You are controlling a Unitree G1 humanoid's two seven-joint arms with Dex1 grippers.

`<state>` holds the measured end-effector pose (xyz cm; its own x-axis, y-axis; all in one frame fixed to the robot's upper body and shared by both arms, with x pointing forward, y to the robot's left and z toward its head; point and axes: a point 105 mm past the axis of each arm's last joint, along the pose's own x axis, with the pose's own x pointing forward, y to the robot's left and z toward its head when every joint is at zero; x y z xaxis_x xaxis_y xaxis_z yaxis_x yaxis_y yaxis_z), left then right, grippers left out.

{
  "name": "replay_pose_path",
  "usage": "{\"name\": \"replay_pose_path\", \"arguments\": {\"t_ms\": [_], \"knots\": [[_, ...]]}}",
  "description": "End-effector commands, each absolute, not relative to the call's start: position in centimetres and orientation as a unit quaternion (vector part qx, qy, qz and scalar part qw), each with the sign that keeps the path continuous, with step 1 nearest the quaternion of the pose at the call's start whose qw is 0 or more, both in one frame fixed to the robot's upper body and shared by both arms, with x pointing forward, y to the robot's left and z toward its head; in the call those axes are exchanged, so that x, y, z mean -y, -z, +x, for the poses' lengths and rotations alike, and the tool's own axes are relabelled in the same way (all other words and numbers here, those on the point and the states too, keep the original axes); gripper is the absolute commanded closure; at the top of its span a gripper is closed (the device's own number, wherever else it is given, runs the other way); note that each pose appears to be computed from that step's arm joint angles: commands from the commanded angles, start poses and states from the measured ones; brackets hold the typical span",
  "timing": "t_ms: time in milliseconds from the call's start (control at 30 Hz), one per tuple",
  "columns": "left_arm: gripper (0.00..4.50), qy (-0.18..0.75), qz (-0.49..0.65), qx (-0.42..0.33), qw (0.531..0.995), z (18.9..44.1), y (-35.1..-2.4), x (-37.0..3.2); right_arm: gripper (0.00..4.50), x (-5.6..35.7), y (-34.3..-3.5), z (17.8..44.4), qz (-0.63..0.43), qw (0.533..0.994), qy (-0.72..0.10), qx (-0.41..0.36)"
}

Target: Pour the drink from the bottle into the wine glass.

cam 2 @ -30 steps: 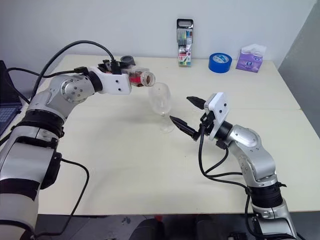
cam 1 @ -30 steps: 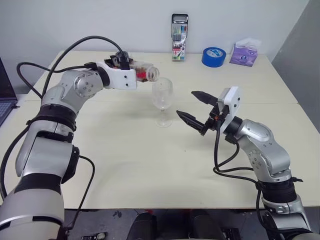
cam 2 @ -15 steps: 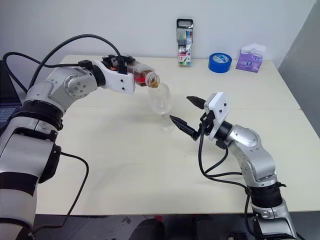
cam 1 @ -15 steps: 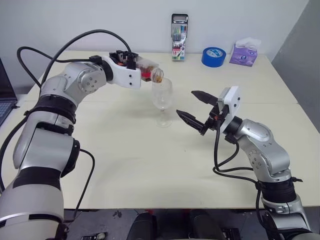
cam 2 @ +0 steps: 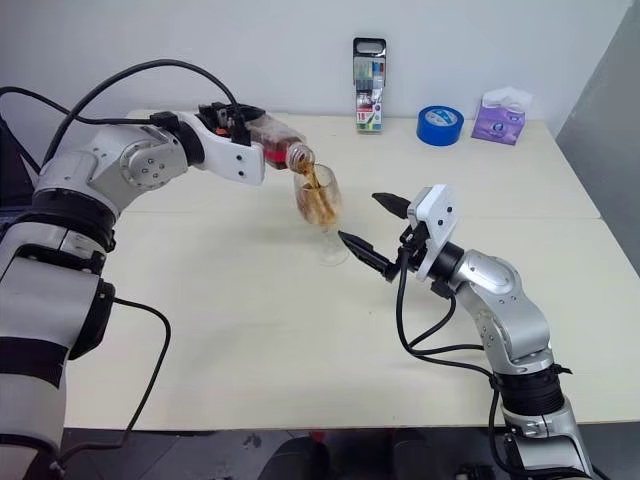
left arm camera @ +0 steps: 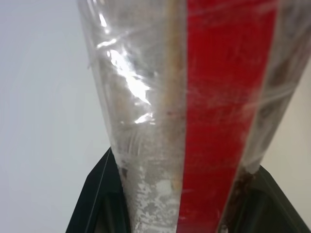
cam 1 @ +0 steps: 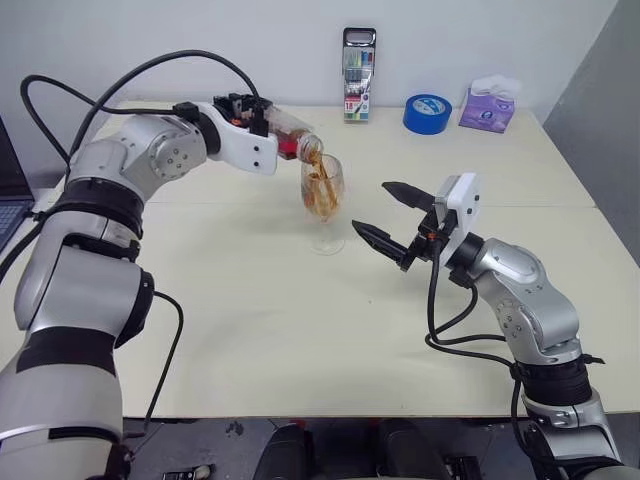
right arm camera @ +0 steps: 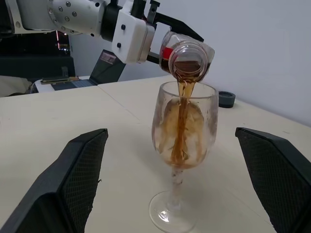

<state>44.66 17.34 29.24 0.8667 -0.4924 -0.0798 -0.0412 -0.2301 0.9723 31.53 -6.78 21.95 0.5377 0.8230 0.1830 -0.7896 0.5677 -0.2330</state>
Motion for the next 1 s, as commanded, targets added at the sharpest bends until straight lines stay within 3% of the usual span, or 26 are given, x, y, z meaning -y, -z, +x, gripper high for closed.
{"name": "replay_pose_path", "arguments": {"t_ms": [33,667,1000], "knots": [[2.74,0.160,0.768,0.202,0.587,44.3,-32.0,-17.5,0.00,6.4,-23.2,30.9,-0.064,0.864,-0.470,0.168],[2.74,0.143,0.781,0.207,0.571,44.4,-33.0,-17.5,0.00,6.3,-23.3,30.9,-0.065,0.863,-0.471,0.172],[2.74,0.151,0.769,0.210,0.585,44.4,-32.8,-17.1,0.00,6.3,-23.3,30.9,-0.064,0.863,-0.471,0.171]]}}
